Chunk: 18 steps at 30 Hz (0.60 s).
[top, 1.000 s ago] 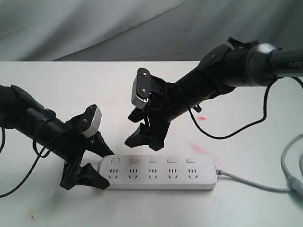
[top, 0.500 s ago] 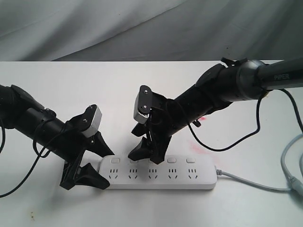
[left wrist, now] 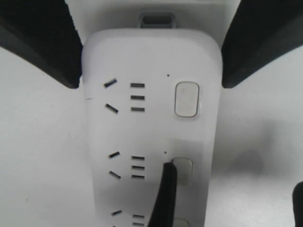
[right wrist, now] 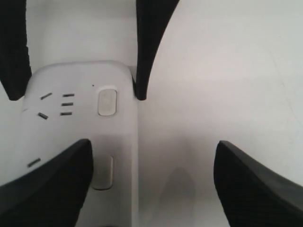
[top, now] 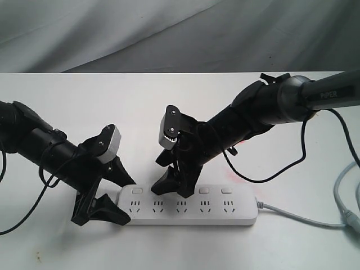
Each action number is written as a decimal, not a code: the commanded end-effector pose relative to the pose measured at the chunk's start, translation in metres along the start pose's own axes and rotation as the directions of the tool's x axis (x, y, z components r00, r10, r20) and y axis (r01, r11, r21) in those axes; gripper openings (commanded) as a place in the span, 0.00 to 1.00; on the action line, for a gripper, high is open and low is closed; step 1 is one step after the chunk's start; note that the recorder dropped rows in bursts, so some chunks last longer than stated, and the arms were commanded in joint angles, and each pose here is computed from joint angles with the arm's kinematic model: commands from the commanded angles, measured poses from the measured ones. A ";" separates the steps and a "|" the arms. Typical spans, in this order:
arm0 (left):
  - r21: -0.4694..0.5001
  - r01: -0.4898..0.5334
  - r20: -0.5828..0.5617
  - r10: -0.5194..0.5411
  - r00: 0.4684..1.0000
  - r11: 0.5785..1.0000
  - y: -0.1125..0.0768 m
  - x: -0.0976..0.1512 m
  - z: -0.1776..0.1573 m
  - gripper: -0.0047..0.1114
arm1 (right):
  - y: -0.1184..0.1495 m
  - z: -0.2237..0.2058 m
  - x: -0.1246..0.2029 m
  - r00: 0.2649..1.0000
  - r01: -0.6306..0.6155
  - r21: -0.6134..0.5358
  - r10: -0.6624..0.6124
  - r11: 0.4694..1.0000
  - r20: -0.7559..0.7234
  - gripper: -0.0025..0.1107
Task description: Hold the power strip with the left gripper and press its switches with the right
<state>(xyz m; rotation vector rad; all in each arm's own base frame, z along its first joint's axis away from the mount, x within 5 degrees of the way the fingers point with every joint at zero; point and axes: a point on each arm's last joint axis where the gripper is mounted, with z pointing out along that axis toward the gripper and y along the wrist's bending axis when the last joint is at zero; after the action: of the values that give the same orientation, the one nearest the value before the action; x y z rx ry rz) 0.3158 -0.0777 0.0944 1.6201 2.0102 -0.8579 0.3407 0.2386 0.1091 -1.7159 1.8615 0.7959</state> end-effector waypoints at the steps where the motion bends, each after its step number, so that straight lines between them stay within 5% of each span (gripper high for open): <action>1: 0.000 -0.016 -0.007 0.016 1.000 1.000 0.000 -0.001 0.000 0.47 | -0.002 0.002 0.005 1.000 0.011 0.019 -0.010 1.000 -0.025 0.60; 18: 0.000 -0.016 -0.007 0.016 1.000 1.000 0.000 -0.001 0.000 0.47 | -0.003 -0.001 0.000 1.000 -0.012 0.035 0.011 0.999 0.016 0.60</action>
<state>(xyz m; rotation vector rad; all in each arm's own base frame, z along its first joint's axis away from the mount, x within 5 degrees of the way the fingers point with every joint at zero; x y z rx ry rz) 0.3159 -0.0776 0.0943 1.6199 2.0109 -0.8556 0.3422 0.2388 0.1085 -1.7026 1.8623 0.7820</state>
